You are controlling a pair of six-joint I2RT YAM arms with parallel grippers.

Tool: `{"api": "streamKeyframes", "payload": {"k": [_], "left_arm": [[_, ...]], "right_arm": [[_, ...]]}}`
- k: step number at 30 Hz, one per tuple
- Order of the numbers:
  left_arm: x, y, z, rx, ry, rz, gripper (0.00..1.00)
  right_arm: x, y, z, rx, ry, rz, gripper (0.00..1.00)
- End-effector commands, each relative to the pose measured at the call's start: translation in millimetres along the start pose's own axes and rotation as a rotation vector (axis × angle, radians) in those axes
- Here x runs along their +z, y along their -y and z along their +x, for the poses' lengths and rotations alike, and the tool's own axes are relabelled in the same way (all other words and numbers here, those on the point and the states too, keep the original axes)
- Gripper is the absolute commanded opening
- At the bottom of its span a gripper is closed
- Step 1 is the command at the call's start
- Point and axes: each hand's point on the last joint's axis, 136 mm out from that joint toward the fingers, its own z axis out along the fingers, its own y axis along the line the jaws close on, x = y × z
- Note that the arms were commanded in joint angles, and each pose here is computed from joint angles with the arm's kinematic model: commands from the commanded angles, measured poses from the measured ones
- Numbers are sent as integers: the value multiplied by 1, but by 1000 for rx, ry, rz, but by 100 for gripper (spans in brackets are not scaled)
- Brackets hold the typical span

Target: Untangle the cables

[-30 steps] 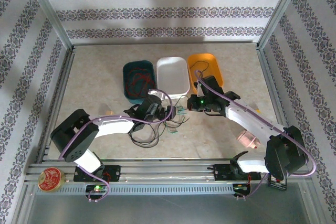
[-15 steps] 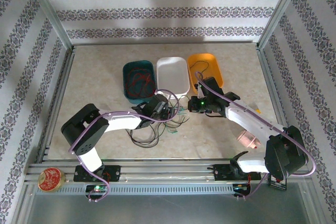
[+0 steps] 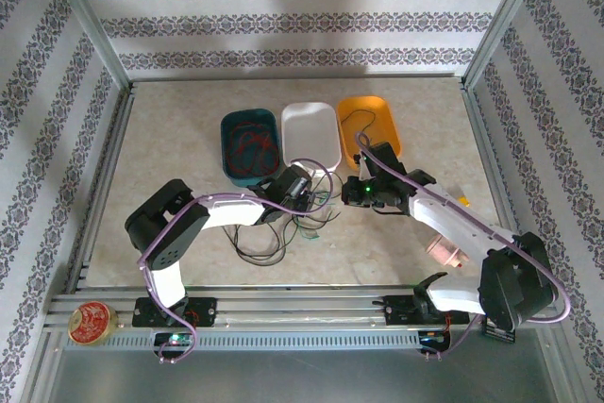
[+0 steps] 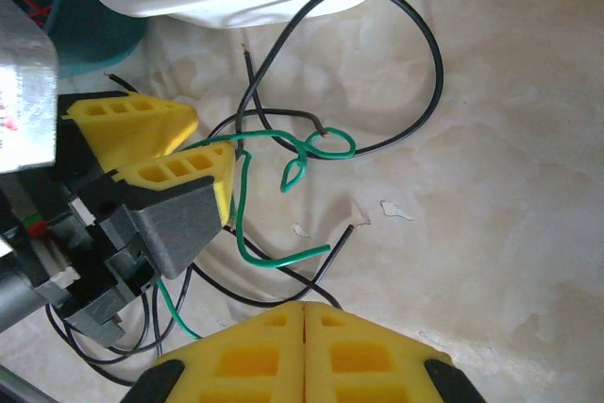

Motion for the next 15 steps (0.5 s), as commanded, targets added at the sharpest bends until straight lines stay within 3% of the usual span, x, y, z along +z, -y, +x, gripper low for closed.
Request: {"api": "streamKeyframes", "payload": {"k": [1,6,10,15], "left_arm": [[2,-4,6,23,-31,-14,31],[1,1,-2,-3,2,33,0],[-10,14,-14,-34,54,120,0],[-29,23,-26,-92,113,189,0]], "right_arm": [[-3,2,3,1,-2,-10,7],[-3,-6,5,-17,-17,-44,10],[3,-14,8,-26,-41,-65,33],[18,-17,3,5,-58,-78,40]]}}
